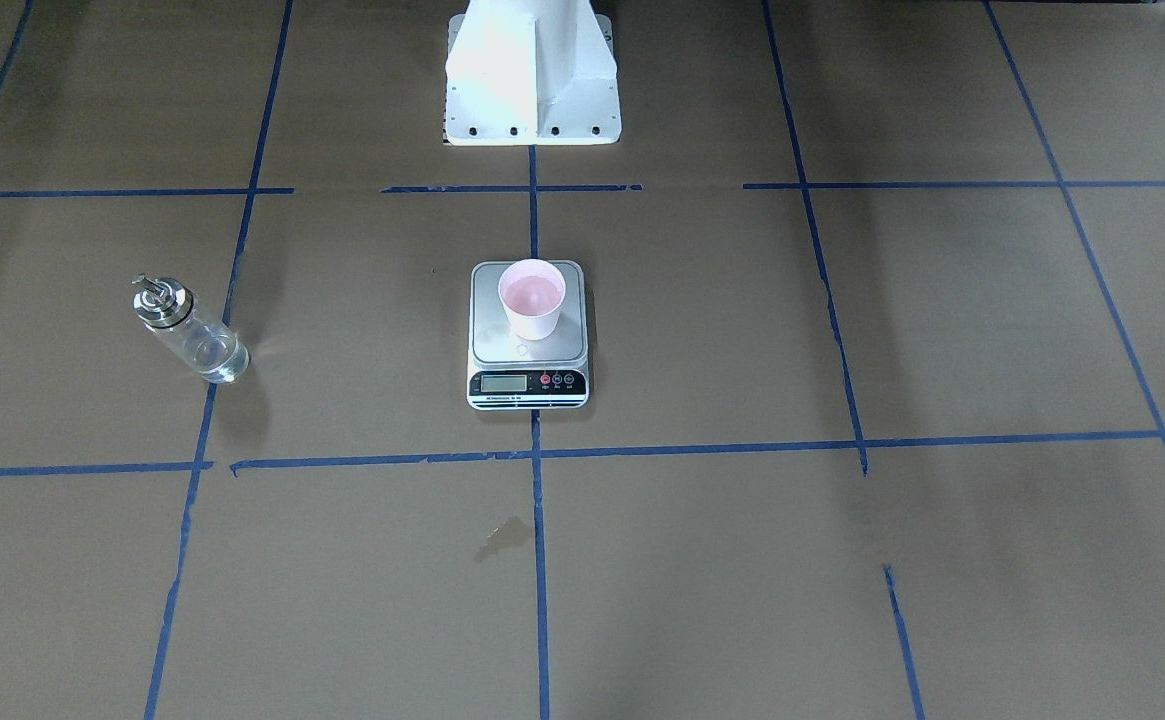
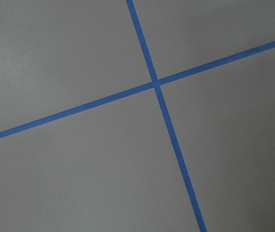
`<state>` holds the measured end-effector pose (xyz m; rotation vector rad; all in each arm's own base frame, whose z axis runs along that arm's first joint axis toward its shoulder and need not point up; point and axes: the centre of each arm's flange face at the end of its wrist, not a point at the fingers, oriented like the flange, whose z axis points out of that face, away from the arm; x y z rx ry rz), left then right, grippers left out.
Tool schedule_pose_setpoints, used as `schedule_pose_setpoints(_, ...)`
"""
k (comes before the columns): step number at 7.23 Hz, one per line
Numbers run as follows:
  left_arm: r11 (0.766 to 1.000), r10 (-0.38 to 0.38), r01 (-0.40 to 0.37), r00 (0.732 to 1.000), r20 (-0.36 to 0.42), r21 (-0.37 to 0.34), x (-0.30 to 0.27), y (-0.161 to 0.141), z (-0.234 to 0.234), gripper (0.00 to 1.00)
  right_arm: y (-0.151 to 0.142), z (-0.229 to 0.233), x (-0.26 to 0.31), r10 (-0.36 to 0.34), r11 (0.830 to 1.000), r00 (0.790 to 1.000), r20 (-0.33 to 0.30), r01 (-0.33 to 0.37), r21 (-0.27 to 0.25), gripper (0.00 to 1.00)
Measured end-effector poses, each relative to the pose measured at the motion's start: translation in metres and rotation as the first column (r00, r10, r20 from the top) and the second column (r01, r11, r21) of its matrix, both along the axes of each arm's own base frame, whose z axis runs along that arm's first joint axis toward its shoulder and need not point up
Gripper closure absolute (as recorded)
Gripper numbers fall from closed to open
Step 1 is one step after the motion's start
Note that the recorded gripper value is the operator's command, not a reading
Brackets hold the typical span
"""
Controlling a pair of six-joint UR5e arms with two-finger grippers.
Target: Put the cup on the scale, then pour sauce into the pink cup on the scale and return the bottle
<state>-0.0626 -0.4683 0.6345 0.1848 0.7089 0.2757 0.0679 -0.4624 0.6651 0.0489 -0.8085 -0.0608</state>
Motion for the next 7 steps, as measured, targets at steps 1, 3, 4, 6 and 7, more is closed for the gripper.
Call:
schedule_pose_setpoints(1, 1.000, -0.001, 0.001, 1.000, 0.000, 0.001, -0.0005, -0.0001, -0.0003, 0.00, -0.0015, -0.0030, 0.0006, 0.027, 0.999, 1.000, 0.001, -0.027, -0.021, 0.00)
schedule_pose_setpoints(3, 1.000, -0.002, 0.002, 1.000, 0.000, -0.001, -0.0012, 0.0003, 0.0003, 0.00, -0.0044, -0.0105, 0.0011, 0.094, 0.993, 0.996, -0.001, -0.094, -0.073, 0.00)
schedule_pose_setpoints(4, 1.000, -0.007, 0.007, 1.000, -0.001, -0.006, -0.0013, 0.0004, 0.0007, 0.00, -0.0049, -0.0118, 0.0012, 0.106, 0.991, 0.994, -0.003, -0.106, -0.083, 0.00)
schedule_pose_setpoints(6, 0.997, -0.061, 0.060, 0.998, -0.006, -0.050, -0.0034, 0.0005, 0.0006, 0.00, -0.0048, -0.0119, 0.0014, 0.121, 0.988, 0.993, -0.007, -0.121, -0.098, 0.00)
schedule_pose_setpoints(7, 0.992, -0.100, 0.099, 0.995, -0.009, -0.078, -0.0065, 0.0007, 0.0001, 0.00, -0.0047, -0.0119, 0.0015, 0.140, 0.983, 0.990, -0.010, -0.140, -0.118, 0.00)
